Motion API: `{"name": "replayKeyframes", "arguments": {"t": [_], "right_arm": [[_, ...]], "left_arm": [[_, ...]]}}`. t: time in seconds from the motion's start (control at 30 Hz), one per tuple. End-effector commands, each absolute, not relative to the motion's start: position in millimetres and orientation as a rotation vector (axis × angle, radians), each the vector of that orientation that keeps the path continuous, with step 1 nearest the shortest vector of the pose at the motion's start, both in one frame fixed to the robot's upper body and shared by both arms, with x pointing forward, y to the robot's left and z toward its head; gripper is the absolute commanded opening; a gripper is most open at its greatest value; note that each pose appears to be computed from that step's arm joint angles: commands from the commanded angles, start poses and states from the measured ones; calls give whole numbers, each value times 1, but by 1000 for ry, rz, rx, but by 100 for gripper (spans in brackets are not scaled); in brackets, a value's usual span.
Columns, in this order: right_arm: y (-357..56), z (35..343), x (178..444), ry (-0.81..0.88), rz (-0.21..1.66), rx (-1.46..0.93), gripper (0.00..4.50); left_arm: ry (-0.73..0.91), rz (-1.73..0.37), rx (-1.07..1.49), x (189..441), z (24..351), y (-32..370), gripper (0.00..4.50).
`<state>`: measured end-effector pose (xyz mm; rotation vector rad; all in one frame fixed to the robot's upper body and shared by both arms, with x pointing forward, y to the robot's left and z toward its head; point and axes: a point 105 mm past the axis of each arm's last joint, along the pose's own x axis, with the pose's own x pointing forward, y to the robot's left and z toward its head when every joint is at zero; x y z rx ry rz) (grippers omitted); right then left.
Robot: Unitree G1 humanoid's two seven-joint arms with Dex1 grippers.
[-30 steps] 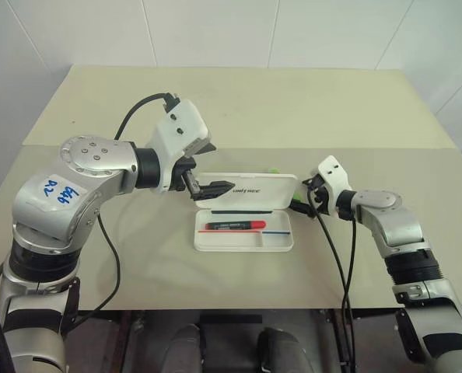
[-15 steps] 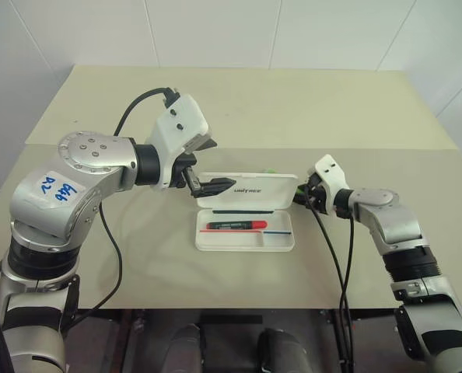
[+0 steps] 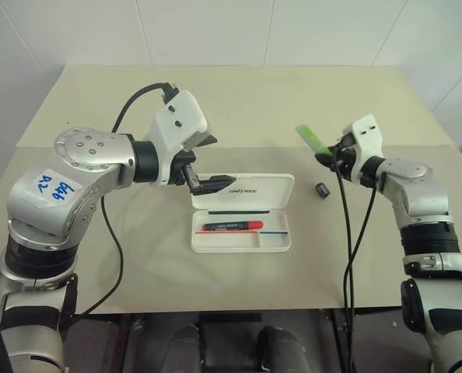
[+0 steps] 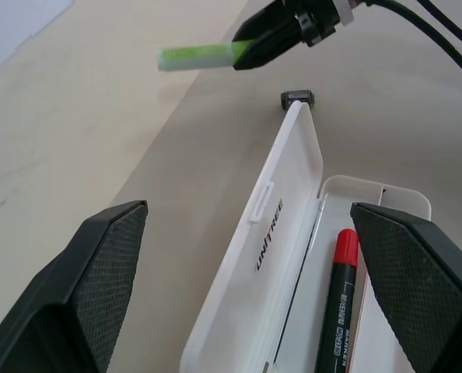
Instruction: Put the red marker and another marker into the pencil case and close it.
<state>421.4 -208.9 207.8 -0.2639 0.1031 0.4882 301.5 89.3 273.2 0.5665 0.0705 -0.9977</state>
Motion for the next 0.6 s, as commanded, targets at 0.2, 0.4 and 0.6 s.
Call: {"name": "replayKeyframes", "arguments": {"t": [0.2, 0.4, 0.6], "right_arm": [[-153, 278, 327, -87, 1096, -318, 110], [-129, 279, 275, -105, 1394, -337, 110], [-94, 237, 265, 11, 1524, -464, 110]], "left_arm": [[-47, -1048, 665, 278, 301, 122, 450], [-13, -1162, 658, 253, 292, 142, 450], [243, -1239, 583, 238, 239, 161, 450]]}}
